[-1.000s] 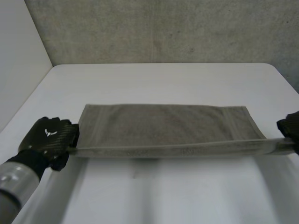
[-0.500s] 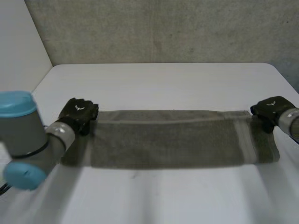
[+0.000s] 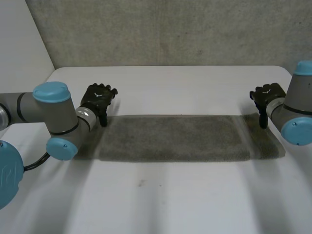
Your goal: Fold the towel.
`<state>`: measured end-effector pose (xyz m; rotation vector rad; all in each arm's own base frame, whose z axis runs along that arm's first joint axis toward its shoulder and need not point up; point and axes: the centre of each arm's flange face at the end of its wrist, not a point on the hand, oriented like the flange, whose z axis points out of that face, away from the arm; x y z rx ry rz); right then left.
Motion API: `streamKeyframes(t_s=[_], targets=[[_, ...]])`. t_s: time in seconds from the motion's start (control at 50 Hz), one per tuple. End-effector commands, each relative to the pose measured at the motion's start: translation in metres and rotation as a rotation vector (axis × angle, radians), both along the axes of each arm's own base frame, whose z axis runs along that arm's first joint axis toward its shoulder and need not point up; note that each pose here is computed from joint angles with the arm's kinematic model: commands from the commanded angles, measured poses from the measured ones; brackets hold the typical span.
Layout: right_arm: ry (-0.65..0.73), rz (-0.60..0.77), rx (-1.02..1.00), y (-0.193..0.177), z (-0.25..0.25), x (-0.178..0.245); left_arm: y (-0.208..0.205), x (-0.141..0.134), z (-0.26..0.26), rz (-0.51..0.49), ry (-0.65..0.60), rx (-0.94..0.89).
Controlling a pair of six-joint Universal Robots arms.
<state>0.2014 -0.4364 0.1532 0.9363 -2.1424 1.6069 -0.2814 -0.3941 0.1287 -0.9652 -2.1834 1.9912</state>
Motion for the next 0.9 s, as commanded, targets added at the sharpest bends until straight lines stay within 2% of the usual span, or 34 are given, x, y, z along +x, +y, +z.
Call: streamKeyframes(t_s=[0.02,0.08,0.2,0.24,0.32,0.36,0.4,0.48,0.58,0.72,0.9], targets=[[-0.099,-0.048,-0.087,0.012,0.054,-0.003,0.006,0.001,0.026,0.000,0.015,-0.033],[-0.166,-0.050,-0.098,0.029,0.076,-0.007,0.020,0.007,0.045,0.007,0.023,-0.040],[-0.197,0.009,-0.085,0.064,0.094,-0.007,0.053,0.019,0.074,0.015,0.035,-0.049],[-0.196,0.035,-0.029,0.090,0.088,-0.008,0.076,0.028,0.085,0.019,0.041,-0.045],[-0.185,0.039,0.024,0.112,0.080,-0.014,0.097,0.036,0.089,0.026,0.069,-0.025],[-0.166,0.027,0.053,0.118,0.072,-0.022,0.106,0.040,0.088,0.034,0.100,-0.011],[-0.129,0.006,0.117,0.128,0.050,-0.041,0.119,0.046,0.086,0.055,0.183,0.018],[-0.124,0.040,0.141,0.134,0.030,-0.047,0.129,0.050,0.081,0.071,0.268,0.060],[-0.136,0.080,0.070,0.131,0.003,-0.053,0.136,0.055,0.069,0.101,0.368,0.128],[-0.133,0.093,0.021,0.118,-0.022,-0.058,0.134,0.061,0.059,0.139,0.392,0.061],[-0.104,0.088,0.027,0.111,-0.031,-0.063,0.135,0.062,0.055,0.133,0.404,0.010]])
